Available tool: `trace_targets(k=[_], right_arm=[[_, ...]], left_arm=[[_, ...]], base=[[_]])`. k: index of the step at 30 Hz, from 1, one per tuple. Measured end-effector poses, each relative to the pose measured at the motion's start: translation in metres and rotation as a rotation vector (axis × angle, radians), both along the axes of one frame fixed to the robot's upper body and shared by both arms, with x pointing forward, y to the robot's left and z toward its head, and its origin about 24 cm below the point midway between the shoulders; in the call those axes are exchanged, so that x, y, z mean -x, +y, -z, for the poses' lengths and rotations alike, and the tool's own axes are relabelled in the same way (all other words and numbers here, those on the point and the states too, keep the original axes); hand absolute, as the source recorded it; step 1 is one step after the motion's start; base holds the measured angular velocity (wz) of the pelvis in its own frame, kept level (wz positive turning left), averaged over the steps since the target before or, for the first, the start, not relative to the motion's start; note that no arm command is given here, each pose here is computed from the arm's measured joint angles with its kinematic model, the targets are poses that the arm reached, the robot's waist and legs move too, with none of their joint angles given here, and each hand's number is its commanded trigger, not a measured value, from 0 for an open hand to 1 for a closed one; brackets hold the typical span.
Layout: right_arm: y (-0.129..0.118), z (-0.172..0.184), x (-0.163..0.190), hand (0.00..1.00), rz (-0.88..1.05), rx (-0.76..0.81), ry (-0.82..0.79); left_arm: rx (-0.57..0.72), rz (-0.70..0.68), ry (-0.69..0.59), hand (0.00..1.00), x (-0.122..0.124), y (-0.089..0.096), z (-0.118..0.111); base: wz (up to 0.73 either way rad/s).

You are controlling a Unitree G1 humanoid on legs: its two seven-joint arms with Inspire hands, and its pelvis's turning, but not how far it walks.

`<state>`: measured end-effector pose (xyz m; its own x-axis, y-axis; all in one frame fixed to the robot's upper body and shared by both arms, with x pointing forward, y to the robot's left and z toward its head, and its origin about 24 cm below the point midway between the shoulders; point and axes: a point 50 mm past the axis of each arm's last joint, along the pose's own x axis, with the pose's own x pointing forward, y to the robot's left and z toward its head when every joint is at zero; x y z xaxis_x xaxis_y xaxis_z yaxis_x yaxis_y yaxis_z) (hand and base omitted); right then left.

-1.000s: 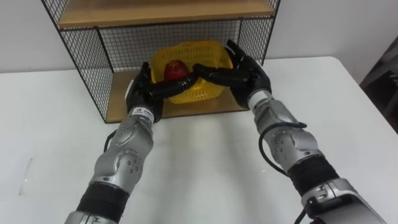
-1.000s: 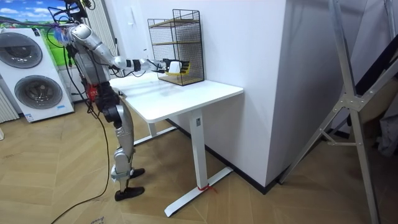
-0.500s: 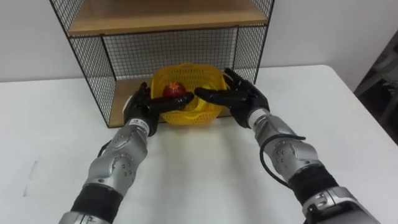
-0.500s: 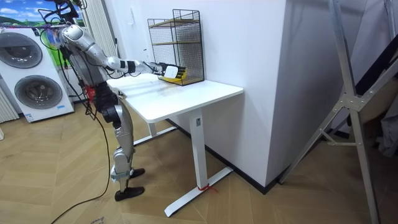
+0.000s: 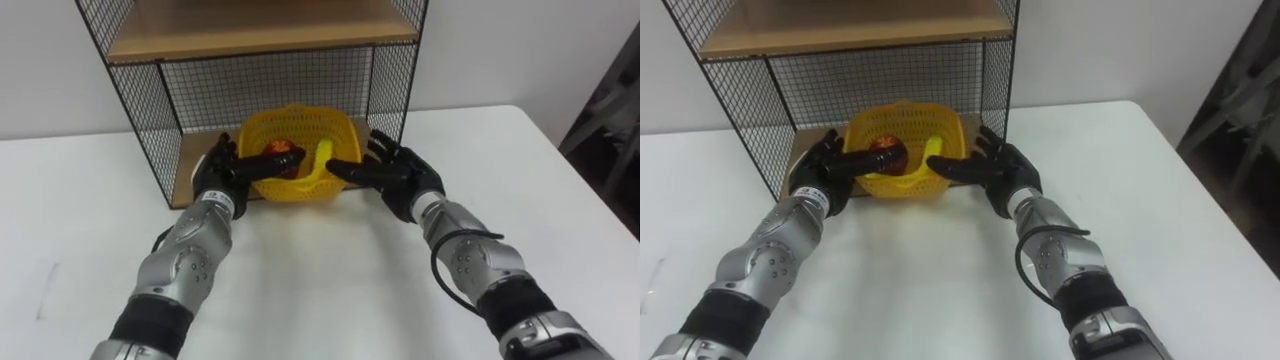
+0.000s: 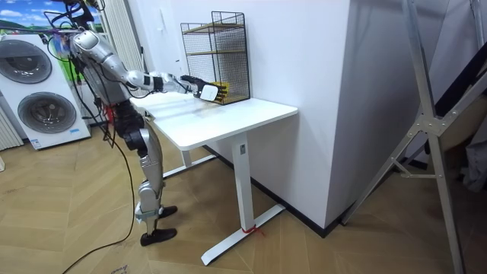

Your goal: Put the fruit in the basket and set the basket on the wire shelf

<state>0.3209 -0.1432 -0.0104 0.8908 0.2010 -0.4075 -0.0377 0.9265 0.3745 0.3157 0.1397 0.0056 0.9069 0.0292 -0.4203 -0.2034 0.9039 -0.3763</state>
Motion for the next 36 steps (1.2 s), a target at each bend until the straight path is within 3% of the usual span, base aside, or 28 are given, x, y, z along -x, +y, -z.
trace_targets(k=[20, 30, 36], right_arm=[[-0.001, -0.013, 0.006, 0.0, -0.041, 0.04, -0.108], [-0.001, -0.033, 0.009, 0.0, -0.033, 0.005, -0.21], [0.0, -0.035, 0.025, 0.0, -0.042, -0.017, -0.249]], left_arm=[[-0.04, -0.007, -0.114, 0.0, -0.001, 0.01, -0.017], [-0.006, 0.026, -0.219, 0.0, 0.018, 0.011, -0.025], [-0.072, 0.038, -0.232, 0.0, 0.03, 0.013, -0.023]], base=[[0.0], [-0.01], [0.0]])
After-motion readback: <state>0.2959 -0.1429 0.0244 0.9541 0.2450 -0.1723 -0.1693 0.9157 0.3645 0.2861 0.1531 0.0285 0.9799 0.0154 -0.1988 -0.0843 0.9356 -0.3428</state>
